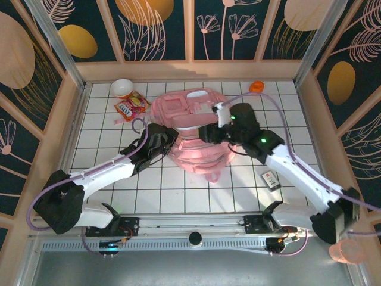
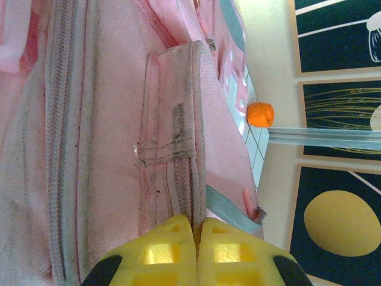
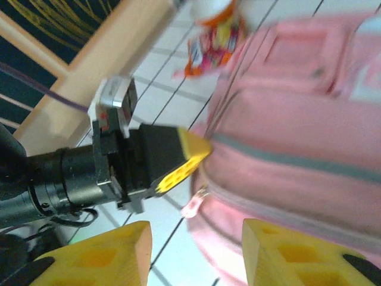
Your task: Pack the student bag
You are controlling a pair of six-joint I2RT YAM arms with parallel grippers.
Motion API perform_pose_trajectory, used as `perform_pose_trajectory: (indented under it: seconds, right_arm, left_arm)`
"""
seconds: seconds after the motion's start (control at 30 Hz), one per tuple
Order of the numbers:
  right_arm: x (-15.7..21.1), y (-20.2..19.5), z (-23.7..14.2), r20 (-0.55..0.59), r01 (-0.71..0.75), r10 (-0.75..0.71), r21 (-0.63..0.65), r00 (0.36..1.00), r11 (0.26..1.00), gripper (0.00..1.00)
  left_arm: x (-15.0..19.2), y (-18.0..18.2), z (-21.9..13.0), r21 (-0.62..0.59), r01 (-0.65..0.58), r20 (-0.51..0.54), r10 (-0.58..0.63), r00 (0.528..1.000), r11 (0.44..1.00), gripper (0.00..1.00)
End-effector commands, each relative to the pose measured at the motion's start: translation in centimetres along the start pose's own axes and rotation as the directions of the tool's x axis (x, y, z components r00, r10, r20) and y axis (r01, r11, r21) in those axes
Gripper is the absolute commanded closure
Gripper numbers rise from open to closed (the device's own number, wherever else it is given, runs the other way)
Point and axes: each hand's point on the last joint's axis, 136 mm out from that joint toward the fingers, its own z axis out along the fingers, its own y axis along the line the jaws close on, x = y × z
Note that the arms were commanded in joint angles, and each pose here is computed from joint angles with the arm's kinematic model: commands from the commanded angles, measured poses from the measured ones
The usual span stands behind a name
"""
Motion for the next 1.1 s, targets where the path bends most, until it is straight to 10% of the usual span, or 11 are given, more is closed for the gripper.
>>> perform_pose_trajectory:
  seconds: [0.0,0.17,0.33,0.77,0.93,1.07]
  right_arm:
    - [-0.1,-1.7,-0.2,0.069,0.329,-0.332,0.05,0.941,0.943,0.54]
    - [4.1,-2.7,1.7,-0.035,0.729,-0.73,-0.037,0.683,0.683,0.47]
    - [5.0,-4.2,4.7,-0.095,0.83,-0.835,-0.097,0.542,0.549,0.44]
    - [4.5,-6.6,8.8,-0.121,0.905,-0.898,0.011,0.423,0.425,0.51]
    - [4.2,-7.3,9.2,-0.131,0.91,-0.901,0.052,0.414,0.411,0.81]
    - [3.9,-6.8,9.0,-0.113,0.91,-0.903,0.025,0.415,0.415,1.0]
  left_arm:
    - [0.1,-4.0,-1.4,0.131,-0.005,-0.014,0.007,1.0,0.991,1.0]
    - [0.6,-4.8,-1.9,0.148,-0.025,-0.04,0.032,0.999,0.989,1.0]
    - [0.6,-5.4,-2.1,0.154,-0.048,-0.04,0.055,0.998,0.987,1.0]
    - [1.2,-5.9,-2.0,0.171,-0.037,-0.076,0.051,0.996,0.984,1.0]
    - [1.8,-5.9,-2.0,0.16,-0.055,-0.111,0.073,0.991,0.986,1.0]
    - [1.9,-5.3,-2.4,0.111,-0.168,-0.117,0.18,0.977,0.98,0.79]
